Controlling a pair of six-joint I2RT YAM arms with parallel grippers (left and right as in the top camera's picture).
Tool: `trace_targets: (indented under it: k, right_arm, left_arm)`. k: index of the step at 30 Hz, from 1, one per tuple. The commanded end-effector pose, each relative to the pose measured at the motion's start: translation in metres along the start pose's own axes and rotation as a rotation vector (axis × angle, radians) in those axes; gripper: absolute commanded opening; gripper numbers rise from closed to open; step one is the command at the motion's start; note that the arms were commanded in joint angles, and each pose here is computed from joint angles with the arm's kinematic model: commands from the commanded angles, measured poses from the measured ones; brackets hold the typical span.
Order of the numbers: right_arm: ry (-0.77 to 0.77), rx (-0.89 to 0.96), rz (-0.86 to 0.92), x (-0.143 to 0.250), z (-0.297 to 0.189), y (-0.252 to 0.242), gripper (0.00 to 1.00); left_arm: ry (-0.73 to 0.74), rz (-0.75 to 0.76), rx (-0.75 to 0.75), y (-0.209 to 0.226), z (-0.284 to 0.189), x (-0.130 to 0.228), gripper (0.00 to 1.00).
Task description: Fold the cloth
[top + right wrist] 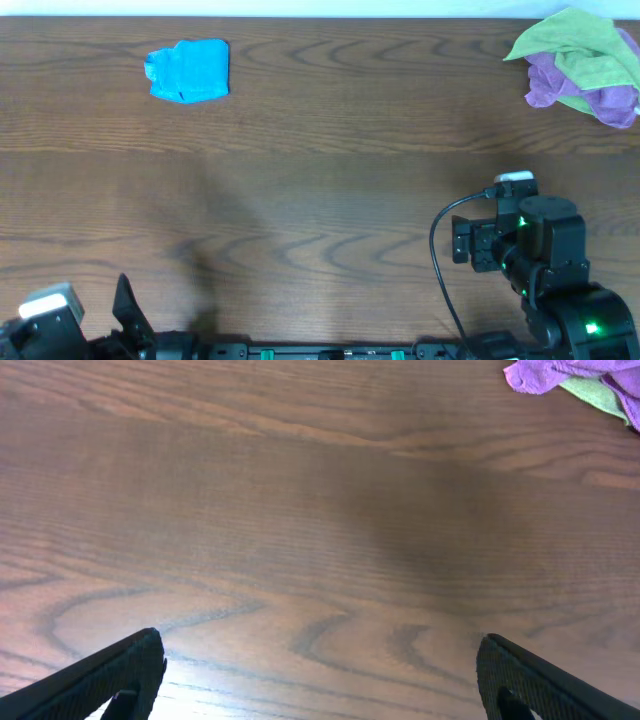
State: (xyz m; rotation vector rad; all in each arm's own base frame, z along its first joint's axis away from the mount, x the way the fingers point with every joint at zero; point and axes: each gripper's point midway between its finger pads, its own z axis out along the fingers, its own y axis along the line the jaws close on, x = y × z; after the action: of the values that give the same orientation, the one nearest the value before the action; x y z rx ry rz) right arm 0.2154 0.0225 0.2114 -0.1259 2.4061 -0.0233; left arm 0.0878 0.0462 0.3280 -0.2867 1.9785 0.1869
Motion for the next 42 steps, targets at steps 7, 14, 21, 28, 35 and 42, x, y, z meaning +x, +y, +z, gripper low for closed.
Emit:
trace_targets:
  k: [7,14,21,28,35,42]
  right_arm:
    - [0.006,0.012,0.02,0.002,0.001,-0.003,0.99]
    - [0.006,0.012,0.02,0.002,0.001,-0.003,0.99]
    - [0.006,0.012,0.02,0.002,0.001,-0.003,0.99]
    - [0.006,0.012,0.02,0.002,0.001,-0.003,0.99]
    - [0.006,0.012,0.02,0.002,0.001,-0.003,0.99]
    - [0.006,0.012,0.02,0.002,0.001,-0.003,0.99]
  left_arm:
    - [-0.008,-0.017,0.036,-0.012,0.033,0.029,0.95]
    - [-0.011,-0.017,0.051,-0.023,0.072,0.048,0.95]
    - [-0.045,-0.024,0.055,-0.024,0.081,0.065,0.95]
    - [0.001,-0.012,0.046,-0.026,0.098,0.084,0.95]
    - [0.049,0.001,0.051,-0.03,0.114,0.103,0.95]
    - [0.105,0.015,0.047,-0.032,0.126,0.123,0.95]
